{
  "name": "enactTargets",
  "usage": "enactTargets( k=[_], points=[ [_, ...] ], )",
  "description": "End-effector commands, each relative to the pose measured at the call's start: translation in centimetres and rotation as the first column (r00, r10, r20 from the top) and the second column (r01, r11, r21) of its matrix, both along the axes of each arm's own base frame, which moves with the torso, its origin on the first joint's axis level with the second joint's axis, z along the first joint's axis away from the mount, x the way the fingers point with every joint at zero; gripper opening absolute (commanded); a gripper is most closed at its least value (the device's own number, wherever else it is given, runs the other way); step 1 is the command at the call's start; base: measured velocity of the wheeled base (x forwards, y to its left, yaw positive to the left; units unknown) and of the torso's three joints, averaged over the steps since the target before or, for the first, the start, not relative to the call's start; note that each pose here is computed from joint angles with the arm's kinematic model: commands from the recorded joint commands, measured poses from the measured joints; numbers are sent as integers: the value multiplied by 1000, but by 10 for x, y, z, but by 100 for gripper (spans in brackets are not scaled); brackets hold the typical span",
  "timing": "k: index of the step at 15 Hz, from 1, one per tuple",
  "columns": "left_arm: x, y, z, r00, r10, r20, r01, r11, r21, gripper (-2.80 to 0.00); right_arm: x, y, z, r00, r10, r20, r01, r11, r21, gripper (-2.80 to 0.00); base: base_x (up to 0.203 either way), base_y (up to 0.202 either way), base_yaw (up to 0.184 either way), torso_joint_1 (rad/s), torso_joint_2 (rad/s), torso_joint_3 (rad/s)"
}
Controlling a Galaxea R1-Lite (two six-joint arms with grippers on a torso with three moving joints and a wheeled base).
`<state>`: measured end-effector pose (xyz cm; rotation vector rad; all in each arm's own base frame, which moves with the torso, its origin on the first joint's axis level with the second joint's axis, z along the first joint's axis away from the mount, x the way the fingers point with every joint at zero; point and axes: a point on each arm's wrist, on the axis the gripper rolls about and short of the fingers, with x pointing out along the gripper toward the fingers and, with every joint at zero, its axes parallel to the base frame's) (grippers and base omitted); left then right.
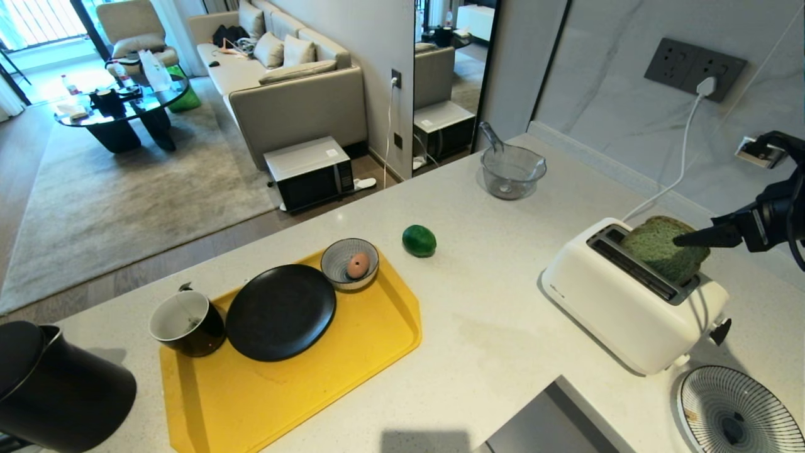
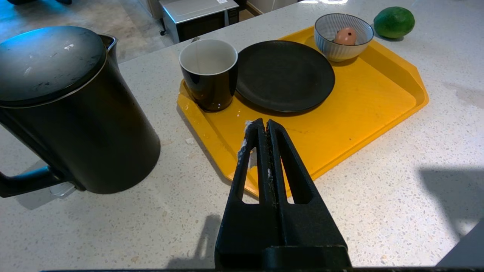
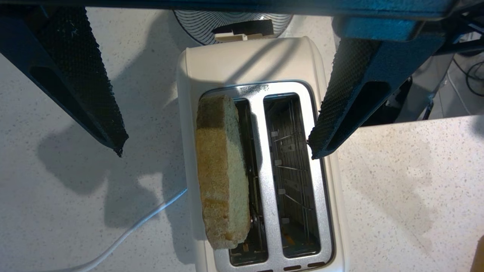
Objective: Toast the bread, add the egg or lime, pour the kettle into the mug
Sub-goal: Put the baked bread on a plate
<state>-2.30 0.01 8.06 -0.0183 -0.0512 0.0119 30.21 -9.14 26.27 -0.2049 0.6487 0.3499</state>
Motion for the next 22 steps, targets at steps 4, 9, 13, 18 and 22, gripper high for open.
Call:
enactTargets(
  k=[4,9,13,18,22],
  points=[
    [1,0,-4,1000,1,-13,-1,1000,0,-280,2,-1,-11,999,18,-31,-18,1000,-2,0,0,0,0,0,0,0],
    [1,0,-4,1000,1,-13,-1,1000,0,-280,7,-2,-17,999,19,-49,-18,1000,6,0,0,0,0,0,0,0],
    [1,0,-4,1000,1,-13,-1,1000,0,-280,11,-3,-19,998,22,-52,-21,1000,7,0,0,0,0,0,0,0],
    [1,0,-4,1000,0,-13,0,1000,0,-280,12,-2,-23,998,28,-63,-28,1000,2,-280,0,0,0,0,0,0],
    [1,0,-4,1000,0,-13,0,1000,0,-280,11,1,-27,996,37,-79,-37,999,7,-280,0,0,0,0,0,0]
  ],
)
